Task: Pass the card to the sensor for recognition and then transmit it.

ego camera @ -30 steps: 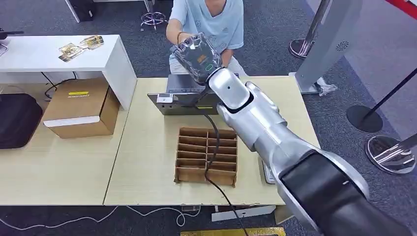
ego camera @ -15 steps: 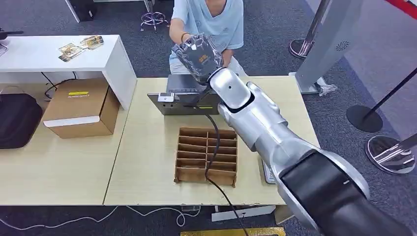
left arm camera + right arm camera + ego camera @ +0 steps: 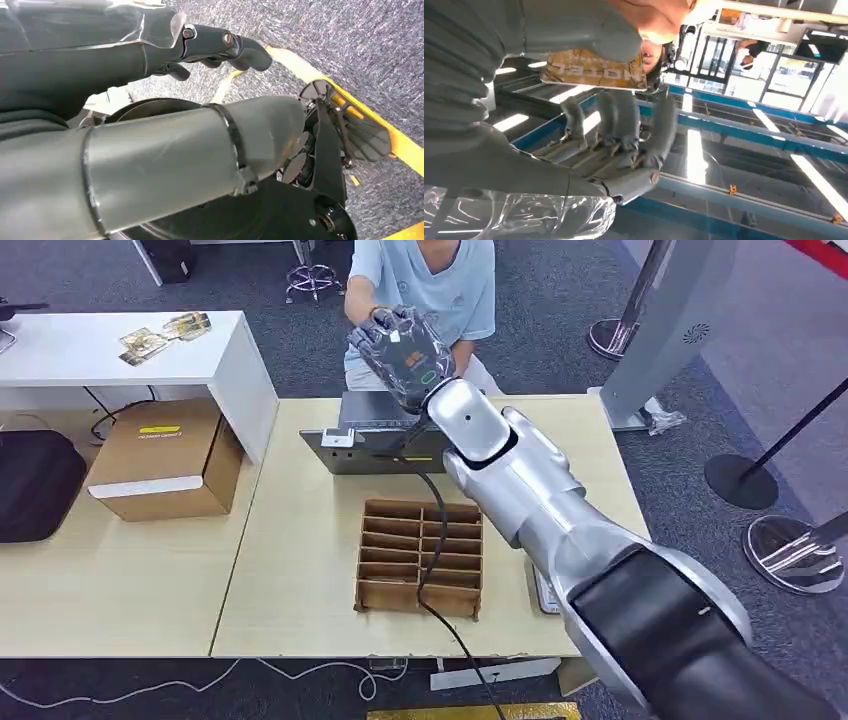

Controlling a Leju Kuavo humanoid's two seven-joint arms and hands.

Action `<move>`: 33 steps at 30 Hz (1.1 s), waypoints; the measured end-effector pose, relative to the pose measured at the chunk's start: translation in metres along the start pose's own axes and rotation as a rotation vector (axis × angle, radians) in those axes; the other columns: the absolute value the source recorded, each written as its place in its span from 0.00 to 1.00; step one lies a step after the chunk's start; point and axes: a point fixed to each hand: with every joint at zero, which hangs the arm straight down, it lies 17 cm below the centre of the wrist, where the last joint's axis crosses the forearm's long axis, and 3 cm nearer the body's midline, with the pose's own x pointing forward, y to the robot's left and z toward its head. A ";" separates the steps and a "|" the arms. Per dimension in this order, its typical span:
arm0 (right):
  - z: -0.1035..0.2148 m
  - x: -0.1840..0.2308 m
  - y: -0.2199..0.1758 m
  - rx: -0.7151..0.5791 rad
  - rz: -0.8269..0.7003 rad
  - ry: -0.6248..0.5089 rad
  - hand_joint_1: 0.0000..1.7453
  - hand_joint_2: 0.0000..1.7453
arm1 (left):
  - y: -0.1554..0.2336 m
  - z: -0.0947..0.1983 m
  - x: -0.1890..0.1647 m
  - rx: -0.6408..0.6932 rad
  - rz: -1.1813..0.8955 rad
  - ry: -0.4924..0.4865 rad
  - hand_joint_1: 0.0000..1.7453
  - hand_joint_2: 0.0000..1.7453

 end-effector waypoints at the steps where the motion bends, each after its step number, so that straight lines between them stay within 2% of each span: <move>1: 0.000 0.000 0.000 0.000 0.001 0.001 0.00 1.00 | 0.000 0.000 0.000 0.000 -0.003 0.000 0.00 0.00; 5: 0.000 -0.003 -0.001 -0.007 -0.010 0.015 0.00 1.00 | 0.000 0.000 0.000 0.000 -0.006 -0.001 0.00 0.00; 13: -0.001 -0.014 -0.021 -0.109 -0.071 0.063 0.00 1.00 | 0.000 0.000 0.001 -0.005 -0.008 -0.005 0.00 0.00; 17: 0.000 -0.025 -0.042 -0.209 -0.135 0.101 0.00 1.00 | 0.001 0.000 0.000 -0.004 -0.012 -0.004 0.00 0.00; 19: 0.006 -0.034 -0.057 -0.292 -0.224 0.127 0.00 1.00 | 0.000 0.000 0.000 -0.006 -0.004 -0.007 0.00 0.00; 23: 0.036 -0.050 -0.079 -0.449 -0.450 0.191 0.00 1.00 | -0.002 0.000 0.001 -0.010 0.016 -0.018 0.00 0.00; 29: 0.114 -0.091 -0.094 -0.673 -0.757 0.372 0.00 1.00 | -0.003 0.000 0.000 -0.015 0.037 -0.021 0.00 0.00; 31: 0.139 -0.100 -0.100 -0.722 -0.757 0.398 0.00 1.00 | -0.003 0.000 0.000 -0.016 0.051 -0.020 0.00 0.00; 33: 0.160 -0.103 -0.109 -0.758 -0.673 0.385 0.00 1.00 | -0.002 0.000 0.001 -0.018 0.078 -0.023 0.00 0.00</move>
